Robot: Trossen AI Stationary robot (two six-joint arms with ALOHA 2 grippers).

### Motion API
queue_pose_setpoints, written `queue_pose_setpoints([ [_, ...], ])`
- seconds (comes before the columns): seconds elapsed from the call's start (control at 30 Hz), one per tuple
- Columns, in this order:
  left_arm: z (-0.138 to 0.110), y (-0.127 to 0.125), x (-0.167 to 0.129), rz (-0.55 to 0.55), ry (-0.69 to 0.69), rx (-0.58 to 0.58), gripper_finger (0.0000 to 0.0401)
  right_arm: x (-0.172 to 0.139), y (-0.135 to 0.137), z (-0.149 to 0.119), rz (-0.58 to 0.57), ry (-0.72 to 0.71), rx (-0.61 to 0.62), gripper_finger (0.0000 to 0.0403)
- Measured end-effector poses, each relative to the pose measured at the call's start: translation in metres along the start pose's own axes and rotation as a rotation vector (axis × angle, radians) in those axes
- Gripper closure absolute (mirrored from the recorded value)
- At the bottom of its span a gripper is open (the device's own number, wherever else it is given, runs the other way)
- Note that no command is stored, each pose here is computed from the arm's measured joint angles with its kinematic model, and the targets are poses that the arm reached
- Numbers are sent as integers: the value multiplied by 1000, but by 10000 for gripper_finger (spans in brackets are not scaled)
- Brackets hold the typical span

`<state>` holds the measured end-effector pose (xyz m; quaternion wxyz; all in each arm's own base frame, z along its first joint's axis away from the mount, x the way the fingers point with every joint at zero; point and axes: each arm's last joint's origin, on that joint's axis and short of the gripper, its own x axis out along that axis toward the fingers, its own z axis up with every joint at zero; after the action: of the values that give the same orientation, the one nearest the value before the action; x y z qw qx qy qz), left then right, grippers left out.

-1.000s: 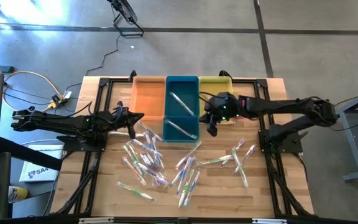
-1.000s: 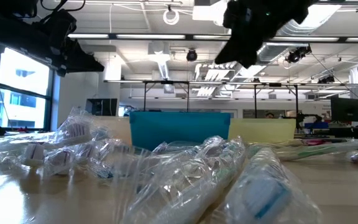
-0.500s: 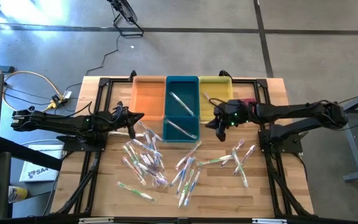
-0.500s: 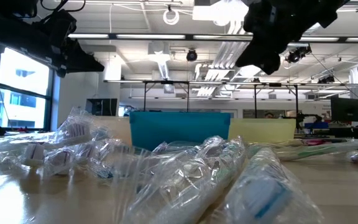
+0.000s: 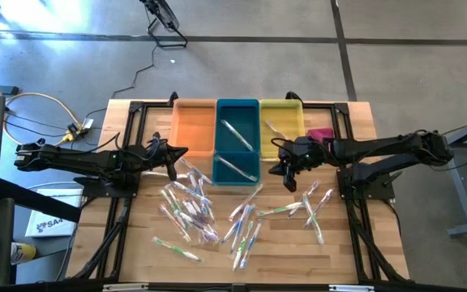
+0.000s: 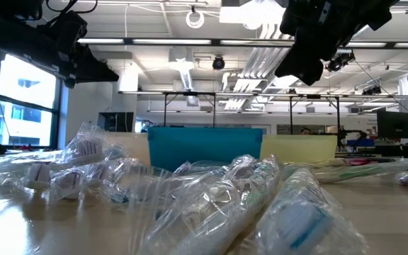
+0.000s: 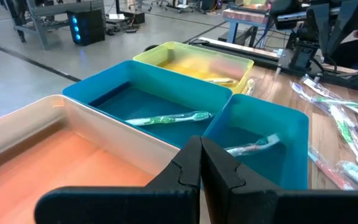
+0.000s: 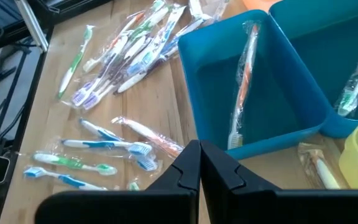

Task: Pick & Place Toothbrushes
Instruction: Put the green toothbrush into the top blue bin

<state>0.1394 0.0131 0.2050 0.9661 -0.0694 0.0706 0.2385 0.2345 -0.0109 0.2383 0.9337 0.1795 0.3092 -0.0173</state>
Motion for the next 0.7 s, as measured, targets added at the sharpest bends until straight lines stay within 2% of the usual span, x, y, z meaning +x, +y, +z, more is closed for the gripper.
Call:
queue_pose_setpoints([
  [0.53, -3, 1, 0, 5, 26, 14, 401, 0, 0, 1, 4, -7, -3, 401],
  [0.7, -3, 1, 0, 5, 25, 13, 401, 0, -1, 1, -18, -13, -50, 401],
])
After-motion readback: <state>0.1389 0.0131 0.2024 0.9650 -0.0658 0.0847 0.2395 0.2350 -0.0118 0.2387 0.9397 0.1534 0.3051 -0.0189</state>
